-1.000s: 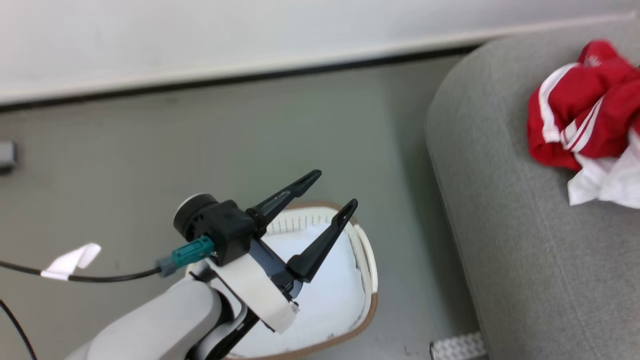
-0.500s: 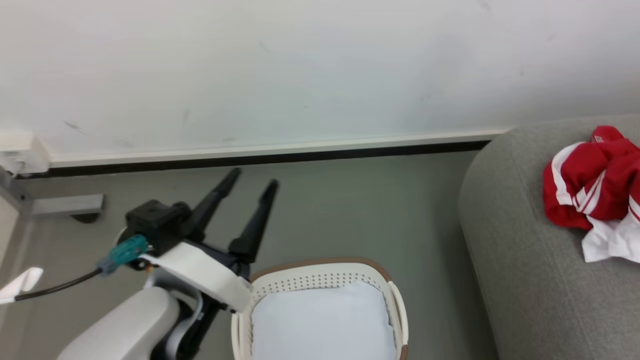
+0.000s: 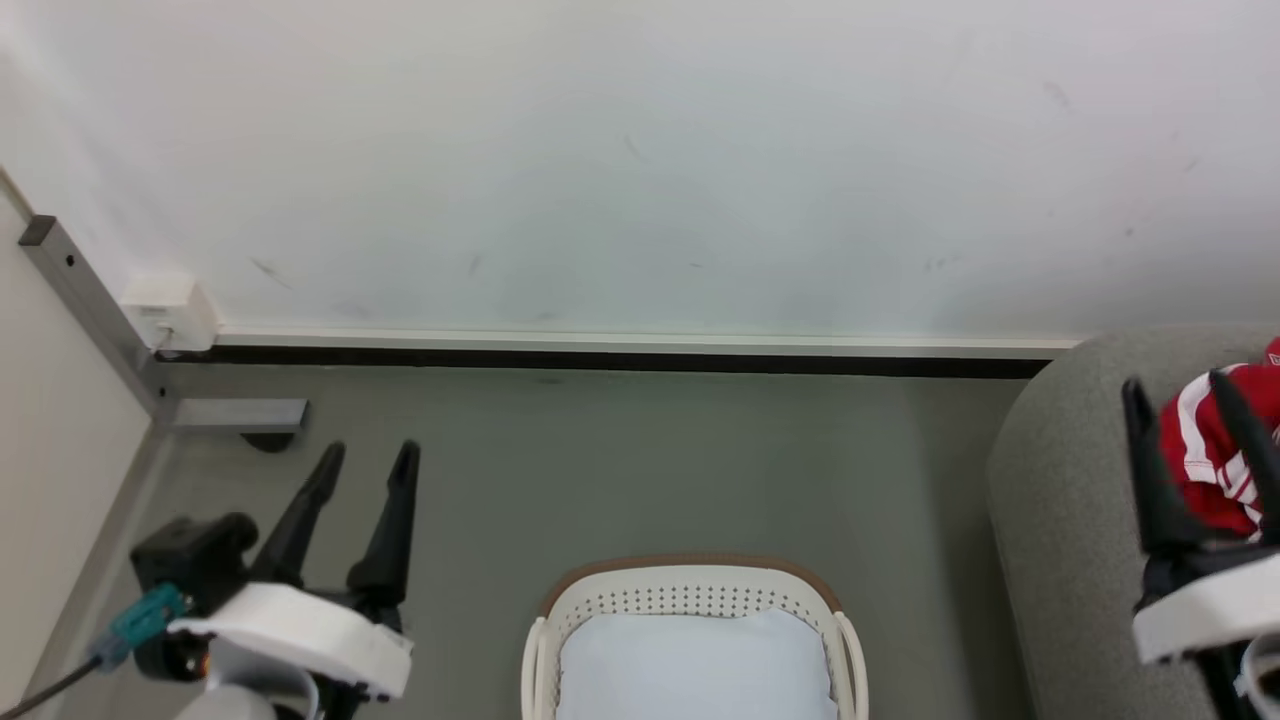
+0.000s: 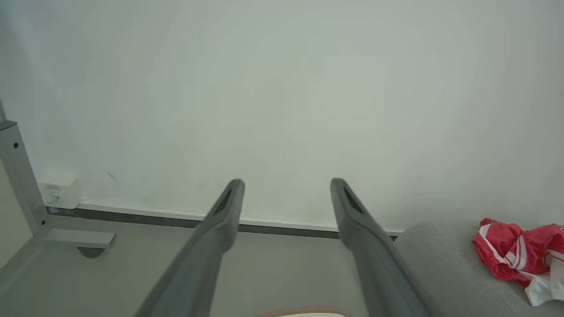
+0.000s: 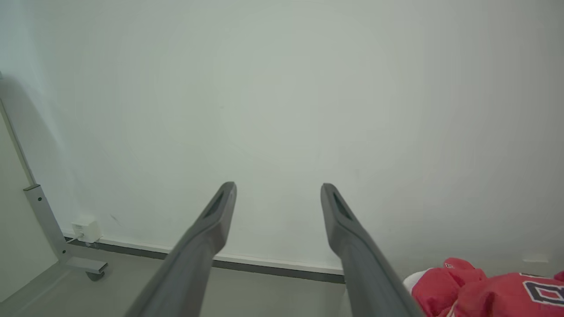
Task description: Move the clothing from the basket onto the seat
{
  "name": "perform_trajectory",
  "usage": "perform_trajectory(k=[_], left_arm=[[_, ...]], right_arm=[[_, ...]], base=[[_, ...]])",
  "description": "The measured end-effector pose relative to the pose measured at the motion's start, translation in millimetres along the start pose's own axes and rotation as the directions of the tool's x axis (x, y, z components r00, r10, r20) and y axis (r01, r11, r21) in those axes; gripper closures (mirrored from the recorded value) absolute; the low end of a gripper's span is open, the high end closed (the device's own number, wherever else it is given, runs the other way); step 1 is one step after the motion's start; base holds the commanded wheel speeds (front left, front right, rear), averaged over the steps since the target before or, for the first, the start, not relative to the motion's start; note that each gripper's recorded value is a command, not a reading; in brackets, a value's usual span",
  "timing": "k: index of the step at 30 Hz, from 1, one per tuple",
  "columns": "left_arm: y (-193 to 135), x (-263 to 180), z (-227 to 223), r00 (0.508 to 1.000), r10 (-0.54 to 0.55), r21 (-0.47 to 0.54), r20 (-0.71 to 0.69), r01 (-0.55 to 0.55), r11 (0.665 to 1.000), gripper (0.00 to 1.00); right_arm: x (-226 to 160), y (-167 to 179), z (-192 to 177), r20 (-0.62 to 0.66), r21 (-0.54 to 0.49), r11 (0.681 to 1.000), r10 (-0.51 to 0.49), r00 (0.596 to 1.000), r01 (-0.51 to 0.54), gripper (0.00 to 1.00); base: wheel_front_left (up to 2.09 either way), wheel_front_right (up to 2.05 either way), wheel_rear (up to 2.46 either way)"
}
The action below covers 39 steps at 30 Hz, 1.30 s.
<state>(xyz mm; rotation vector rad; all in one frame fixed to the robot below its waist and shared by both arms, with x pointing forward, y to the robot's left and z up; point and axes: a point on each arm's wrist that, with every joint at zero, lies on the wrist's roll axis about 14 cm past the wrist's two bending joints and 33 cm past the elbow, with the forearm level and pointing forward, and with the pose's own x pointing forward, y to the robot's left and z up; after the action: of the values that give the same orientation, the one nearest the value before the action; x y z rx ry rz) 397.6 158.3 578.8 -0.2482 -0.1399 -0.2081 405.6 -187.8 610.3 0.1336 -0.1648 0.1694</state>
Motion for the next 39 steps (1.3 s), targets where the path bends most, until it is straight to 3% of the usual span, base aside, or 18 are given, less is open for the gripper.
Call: perform_trajectory(k=[8,16,39], left_arm=[[26.3,-34.4,-25.3,0.995,0.092,-0.043,-0.029,-0.093,0.995,0.0],[35.9,-56.0,-59.0,0.988,0.117,0.008,-0.1,-0.117,0.993,0.0],[37.6,-55.9,-64.9,0.989,0.128,0.009,-0.079,-0.128,0.992,0.0]], right_arm=[[-30.0,23.8,-54.8,-0.032,0.145,0.989,-0.024,0.999,0.028,0.0],[-52.1,38.0,-93.7,-0.077,0.214,0.976,-0.026,0.997,0.042,0.0],[-43.5,53.3,-91.5,-0.045,0.231,0.973,0.012,0.999,-0.001,0.0]], base=[[0.0,0.0,0.0],[0.0,0.0,0.0],[0.0,0.0,0.0]])
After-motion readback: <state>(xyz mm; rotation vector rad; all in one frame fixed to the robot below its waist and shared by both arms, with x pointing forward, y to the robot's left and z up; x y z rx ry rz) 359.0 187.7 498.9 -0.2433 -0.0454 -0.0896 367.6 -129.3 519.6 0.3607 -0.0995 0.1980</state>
